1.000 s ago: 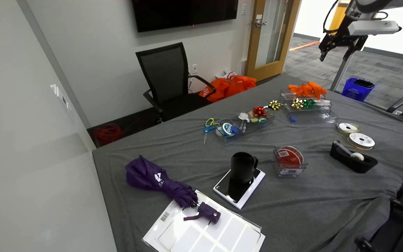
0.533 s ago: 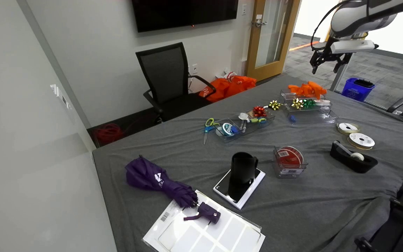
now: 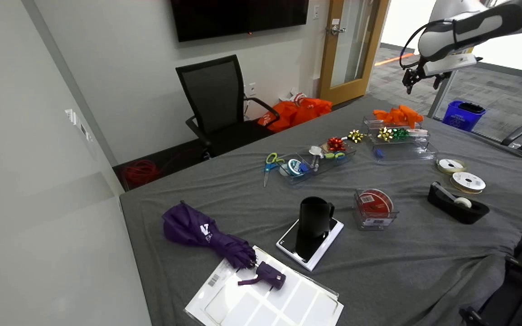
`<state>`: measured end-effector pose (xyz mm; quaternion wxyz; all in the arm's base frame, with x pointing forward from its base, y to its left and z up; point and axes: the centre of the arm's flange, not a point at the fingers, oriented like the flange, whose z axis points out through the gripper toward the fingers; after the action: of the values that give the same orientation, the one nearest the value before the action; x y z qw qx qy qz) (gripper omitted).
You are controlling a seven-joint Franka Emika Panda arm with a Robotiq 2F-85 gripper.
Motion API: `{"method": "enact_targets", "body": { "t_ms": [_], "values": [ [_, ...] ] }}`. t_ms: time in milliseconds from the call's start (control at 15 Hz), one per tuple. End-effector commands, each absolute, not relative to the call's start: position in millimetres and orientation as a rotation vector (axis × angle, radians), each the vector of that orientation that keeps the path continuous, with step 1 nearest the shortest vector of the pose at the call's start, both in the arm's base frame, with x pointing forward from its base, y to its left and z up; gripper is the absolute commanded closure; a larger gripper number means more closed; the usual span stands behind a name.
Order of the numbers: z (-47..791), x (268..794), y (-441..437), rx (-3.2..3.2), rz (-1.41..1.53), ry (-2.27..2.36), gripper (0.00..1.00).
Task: Move the green and yellow ribbons to the left tray
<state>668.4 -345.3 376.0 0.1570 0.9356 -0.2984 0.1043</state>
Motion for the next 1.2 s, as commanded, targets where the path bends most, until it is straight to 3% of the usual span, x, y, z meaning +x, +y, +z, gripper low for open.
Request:
{"method": "enact_targets", "body": {
  "t_ms": [0, 333, 1133],
  "values": [
    [374, 670, -347, 2.675, 0.298, -0.85, 0.0],
    [374, 673, -348, 2.663, 0.325, -0.798, 0.0],
    [249, 702, -384, 3.023, 0.353, -0.576, 0.0]
  ]
}}
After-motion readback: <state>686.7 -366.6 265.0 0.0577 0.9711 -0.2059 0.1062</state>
